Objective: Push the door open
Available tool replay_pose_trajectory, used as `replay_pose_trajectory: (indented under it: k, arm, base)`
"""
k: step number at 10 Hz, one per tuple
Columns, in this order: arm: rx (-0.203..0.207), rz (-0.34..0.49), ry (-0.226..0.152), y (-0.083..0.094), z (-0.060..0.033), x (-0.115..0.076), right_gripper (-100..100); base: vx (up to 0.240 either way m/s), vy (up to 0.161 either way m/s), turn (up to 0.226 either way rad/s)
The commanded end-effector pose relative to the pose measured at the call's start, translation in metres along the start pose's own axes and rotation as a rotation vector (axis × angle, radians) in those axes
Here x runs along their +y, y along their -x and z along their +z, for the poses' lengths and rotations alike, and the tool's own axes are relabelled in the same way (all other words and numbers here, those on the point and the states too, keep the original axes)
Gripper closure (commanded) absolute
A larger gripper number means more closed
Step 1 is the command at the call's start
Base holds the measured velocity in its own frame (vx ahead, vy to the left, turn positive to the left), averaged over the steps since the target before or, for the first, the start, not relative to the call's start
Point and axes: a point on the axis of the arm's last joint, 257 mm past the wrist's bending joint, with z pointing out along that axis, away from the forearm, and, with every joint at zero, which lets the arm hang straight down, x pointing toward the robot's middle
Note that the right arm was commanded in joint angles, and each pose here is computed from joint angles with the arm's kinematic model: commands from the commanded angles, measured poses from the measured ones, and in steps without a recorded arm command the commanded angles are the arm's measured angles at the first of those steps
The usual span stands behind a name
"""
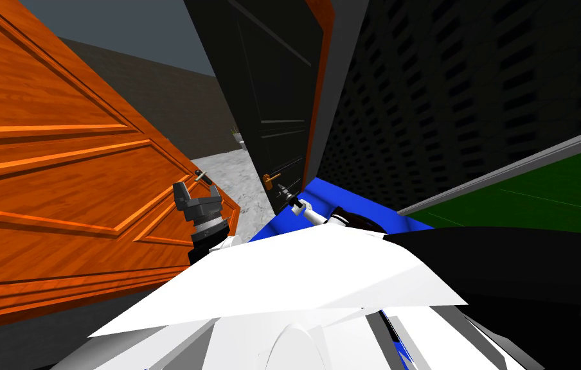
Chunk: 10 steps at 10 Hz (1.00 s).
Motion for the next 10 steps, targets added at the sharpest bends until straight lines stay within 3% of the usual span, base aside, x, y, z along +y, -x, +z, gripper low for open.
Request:
replay_pose_trajectory:
  k: [1,10]
  arm:
    - [0.000,0.000,0.000,0.0000,0.0000,0.0000,-100]
    - [0.013,0.003,-0.005,-0.0041,-0.0001,-0.0014,-100]
  base:
    - [0.009,-0.001,-0.031]
    - [0.007,0.000,-0.005]
